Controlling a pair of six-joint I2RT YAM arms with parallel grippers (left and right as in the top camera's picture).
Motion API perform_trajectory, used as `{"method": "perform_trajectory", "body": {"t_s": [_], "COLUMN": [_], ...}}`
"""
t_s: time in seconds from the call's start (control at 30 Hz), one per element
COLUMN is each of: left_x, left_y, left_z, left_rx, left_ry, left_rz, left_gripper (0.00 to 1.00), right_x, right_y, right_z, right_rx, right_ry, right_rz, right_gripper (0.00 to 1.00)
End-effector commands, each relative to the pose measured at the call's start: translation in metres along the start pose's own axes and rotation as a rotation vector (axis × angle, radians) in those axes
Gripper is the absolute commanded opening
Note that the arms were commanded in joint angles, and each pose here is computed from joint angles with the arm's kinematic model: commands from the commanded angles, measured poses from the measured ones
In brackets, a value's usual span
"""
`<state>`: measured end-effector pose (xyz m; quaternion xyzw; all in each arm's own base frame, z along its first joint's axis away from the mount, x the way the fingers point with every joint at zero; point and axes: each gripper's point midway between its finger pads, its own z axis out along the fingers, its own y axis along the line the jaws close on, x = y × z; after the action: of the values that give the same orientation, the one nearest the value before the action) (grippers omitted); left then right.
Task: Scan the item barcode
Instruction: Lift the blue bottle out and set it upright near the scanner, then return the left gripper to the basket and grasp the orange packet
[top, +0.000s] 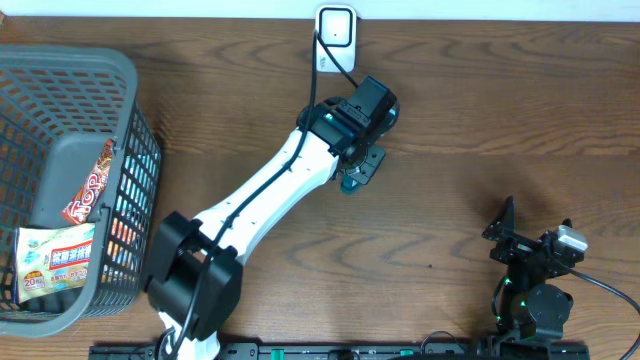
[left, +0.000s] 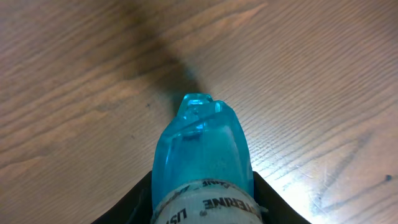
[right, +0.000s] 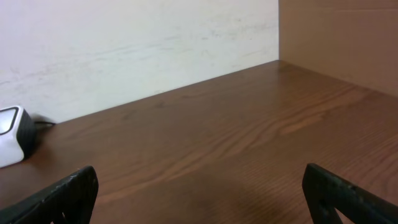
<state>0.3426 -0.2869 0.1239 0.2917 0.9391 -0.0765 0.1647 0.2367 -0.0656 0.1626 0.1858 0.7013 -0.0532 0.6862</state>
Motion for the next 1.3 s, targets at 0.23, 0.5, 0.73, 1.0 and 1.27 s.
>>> {"method": "perform_trajectory", "body": {"t_s": [0.23,0.5,0.73,1.0,1.27], "left_x": [0.009,0.008,-0.004,-0.011,0.021], "left_y": [0.004,0.004,0.002,0.026,0.165], "left_z": [0.033,0.026,-0.008,-0.096,-0.272], "left_rx": [-0.023,-0.023,-0.014,-0.121,-0.497], "left_ry": [0.072,0.059,-0.018,-0.186,-0.608], "left_rz": [-0.033,-0.052,-0.059,-0.095,-0.629], "left_gripper": [0.22,0.72,1.00,0.99,0.98], "right_x": [0.001,0.001,0.001,0.001,0.001], "right_y": [-0.002,-0.002,-0.002,-0.002,-0.002], "right_z": [0.000,0.000,0.000,0.000,0.000], "right_rx": [0.007,0.007,0.007,0.007,0.007], "right_ry": [0.002,0.001,0.001,0.002,0.002], "right_rz": [-0.011,-0.011,-0.011,-0.011,-0.011], "right_gripper": [0.99,0.99,0.99,0.99,0.99]}}
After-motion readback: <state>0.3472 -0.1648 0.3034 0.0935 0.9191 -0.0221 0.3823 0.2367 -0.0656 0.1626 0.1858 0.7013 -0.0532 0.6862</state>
